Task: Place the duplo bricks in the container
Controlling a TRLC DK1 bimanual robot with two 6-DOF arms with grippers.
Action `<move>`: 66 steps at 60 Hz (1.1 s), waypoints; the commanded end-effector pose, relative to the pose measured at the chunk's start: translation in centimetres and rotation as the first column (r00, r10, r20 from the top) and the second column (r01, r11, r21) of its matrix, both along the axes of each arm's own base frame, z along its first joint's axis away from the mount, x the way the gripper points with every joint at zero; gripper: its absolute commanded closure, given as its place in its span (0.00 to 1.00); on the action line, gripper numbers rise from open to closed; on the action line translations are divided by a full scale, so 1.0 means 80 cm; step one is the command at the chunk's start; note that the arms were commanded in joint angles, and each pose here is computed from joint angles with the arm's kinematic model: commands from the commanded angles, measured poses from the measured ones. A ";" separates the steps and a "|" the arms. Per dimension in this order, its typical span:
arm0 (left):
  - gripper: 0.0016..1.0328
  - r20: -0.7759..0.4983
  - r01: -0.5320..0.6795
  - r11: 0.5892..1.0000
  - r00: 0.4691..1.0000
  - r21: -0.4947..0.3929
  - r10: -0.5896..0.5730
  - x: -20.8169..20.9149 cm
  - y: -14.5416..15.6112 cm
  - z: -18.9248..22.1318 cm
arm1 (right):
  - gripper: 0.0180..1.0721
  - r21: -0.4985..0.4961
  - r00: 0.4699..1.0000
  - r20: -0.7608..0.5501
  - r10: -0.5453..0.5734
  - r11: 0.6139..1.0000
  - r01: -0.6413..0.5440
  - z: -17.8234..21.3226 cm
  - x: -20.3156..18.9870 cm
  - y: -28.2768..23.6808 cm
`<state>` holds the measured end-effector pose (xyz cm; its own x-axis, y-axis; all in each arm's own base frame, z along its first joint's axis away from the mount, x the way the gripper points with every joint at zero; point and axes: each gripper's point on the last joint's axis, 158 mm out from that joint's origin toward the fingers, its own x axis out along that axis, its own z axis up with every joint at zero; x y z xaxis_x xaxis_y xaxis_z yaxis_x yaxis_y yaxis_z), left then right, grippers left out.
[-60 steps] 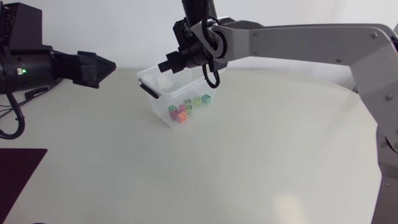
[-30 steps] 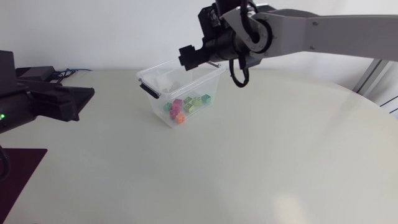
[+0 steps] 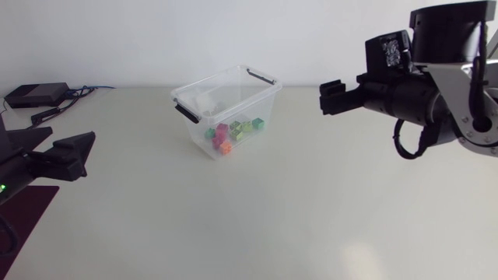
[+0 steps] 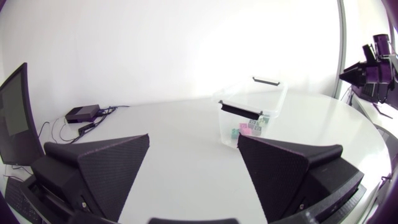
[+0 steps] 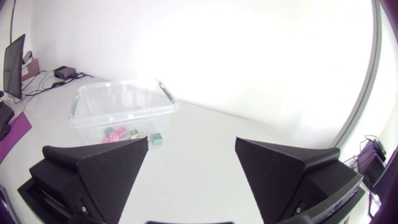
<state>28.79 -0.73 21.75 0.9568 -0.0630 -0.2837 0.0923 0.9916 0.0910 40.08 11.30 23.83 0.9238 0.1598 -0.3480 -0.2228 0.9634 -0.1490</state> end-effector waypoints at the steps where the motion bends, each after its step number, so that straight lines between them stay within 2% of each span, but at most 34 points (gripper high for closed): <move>1: 0.04 0.009 -0.018 0.999 1.000 0.032 0.018 -0.002 0.009 -0.014 | 0.04 -0.026 0.999 0.025 -0.032 0.999 0.033 -0.005 -0.016 -0.025; 27: 0.04 0.109 -0.071 0.994 0.992 0.079 0.062 -0.008 0.026 -0.026 | 0.04 -0.056 0.990 0.077 -0.118 0.991 0.122 -0.046 -0.072 -0.090; 50: 0.04 0.195 -0.090 0.984 0.979 0.151 0.060 -0.022 0.031 -0.037 | 0.04 -0.076 0.985 0.111 -0.133 0.987 0.142 -0.072 -0.106 -0.107; 66: 0.04 0.246 -0.112 0.982 0.967 0.151 0.072 -0.035 0.032 -0.043 | 0.04 -0.089 0.980 0.145 -0.140 0.984 0.154 -0.079 -0.120 -0.114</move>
<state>26.04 1.63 19.08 0.9980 0.0454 -0.0439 -0.0336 0.9703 0.2397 30.68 2.67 18.17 0.9738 0.0074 -0.2274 -0.0650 0.9669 -0.2468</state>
